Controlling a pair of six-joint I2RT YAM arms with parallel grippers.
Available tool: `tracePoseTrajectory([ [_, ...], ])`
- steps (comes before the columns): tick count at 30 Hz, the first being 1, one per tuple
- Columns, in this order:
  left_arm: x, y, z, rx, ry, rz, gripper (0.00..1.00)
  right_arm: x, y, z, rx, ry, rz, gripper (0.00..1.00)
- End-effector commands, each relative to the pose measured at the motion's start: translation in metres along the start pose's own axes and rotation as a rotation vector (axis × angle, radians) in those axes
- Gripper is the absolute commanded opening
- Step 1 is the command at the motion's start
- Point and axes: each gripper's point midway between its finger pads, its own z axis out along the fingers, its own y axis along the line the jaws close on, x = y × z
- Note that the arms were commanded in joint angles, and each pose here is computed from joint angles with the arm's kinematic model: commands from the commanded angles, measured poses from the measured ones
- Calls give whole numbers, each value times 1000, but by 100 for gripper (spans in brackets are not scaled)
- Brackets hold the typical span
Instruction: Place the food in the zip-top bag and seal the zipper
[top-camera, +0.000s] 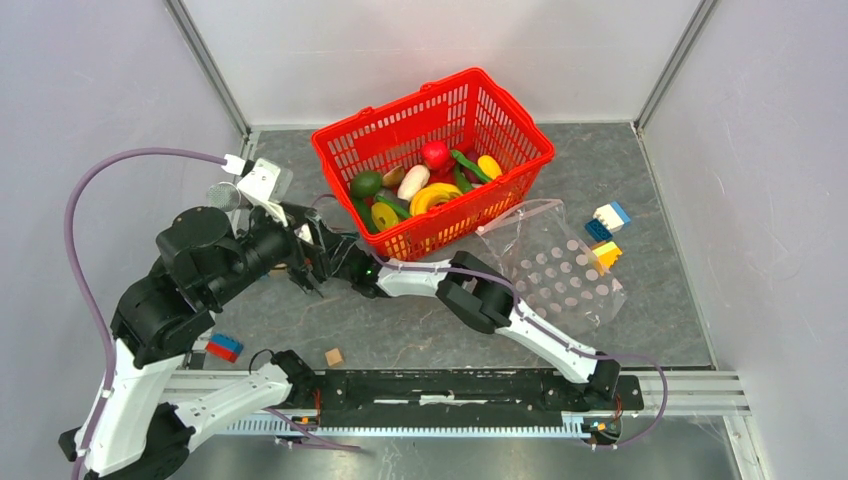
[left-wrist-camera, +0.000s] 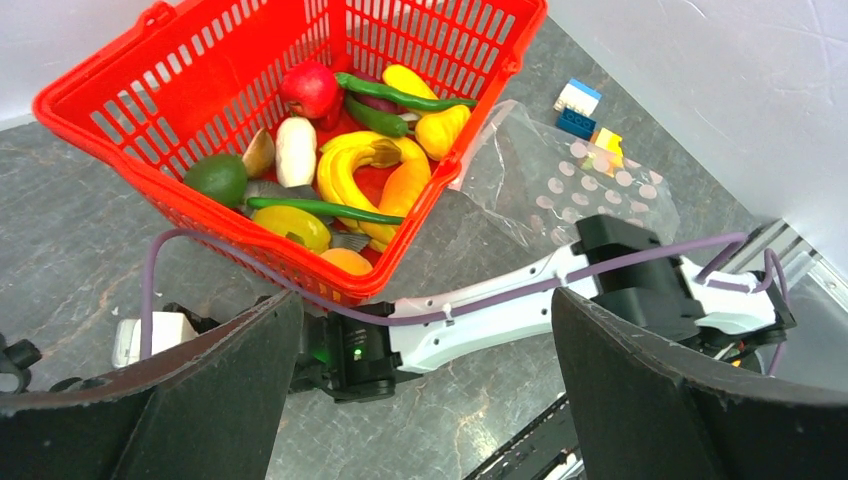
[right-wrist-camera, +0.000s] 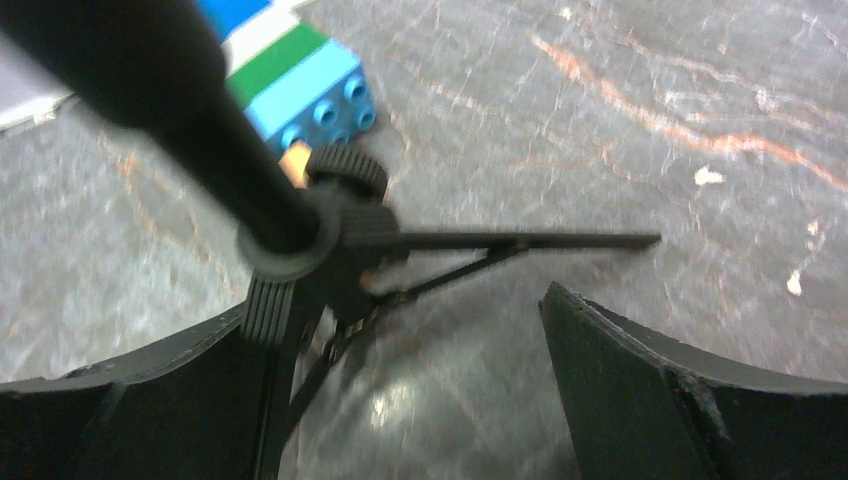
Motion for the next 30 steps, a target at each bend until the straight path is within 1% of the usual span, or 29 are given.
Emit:
tracePoseTrajectory([
  [1, -9, -11, 7, 45, -28, -39, 100, -67, 16, -41, -47, -55, -81, 98],
  [3, -10, -11, 5, 48, -36, -41, 100, -84, 23, -55, -52, -68, -100, 98],
  [4, -12, -11, 4, 48, -42, -41, 100, -89, 29, -61, -61, -67, -147, 98],
  [7, -17, -11, 2, 44, -58, -39, 100, -102, 60, -78, -139, -75, -203, 98],
  [9, -23, -10, -2, 41, -75, -31, 100, -104, 79, -95, -146, -74, -234, 98],
  [12, -41, -7, -14, 20, -112, -17, 100, -106, 106, -136, -147, -83, -272, 98],
  [14, -49, -7, -18, 14, -125, -15, 100, -95, 109, -170, -117, -57, -271, 98],
  [15, -51, -8, -19, 21, -127, -10, 100, -100, 111, -189, -107, -82, -253, 98],
  [16, -53, -10, -18, 30, -125, -7, 100, -91, 113, -208, -107, -80, -247, 98],
  [20, -45, -16, 3, 54, -66, 10, 100, -95, 111, -280, -68, -114, -202, 98],
  [24, -40, -21, 24, 72, -37, 15, 100, -70, 110, -343, -67, -132, -158, 98],
  [26, -35, -21, 37, 68, -22, 18, 100, -67, 109, -374, -72, -163, -89, 97],
  [28, -23, -18, 53, 53, 22, 26, 100, -55, 93, -393, -13, -145, -22, 95],
  [30, -3, -19, 76, 58, 101, 36, 100, -44, 67, -408, 113, -110, 31, 94],
])
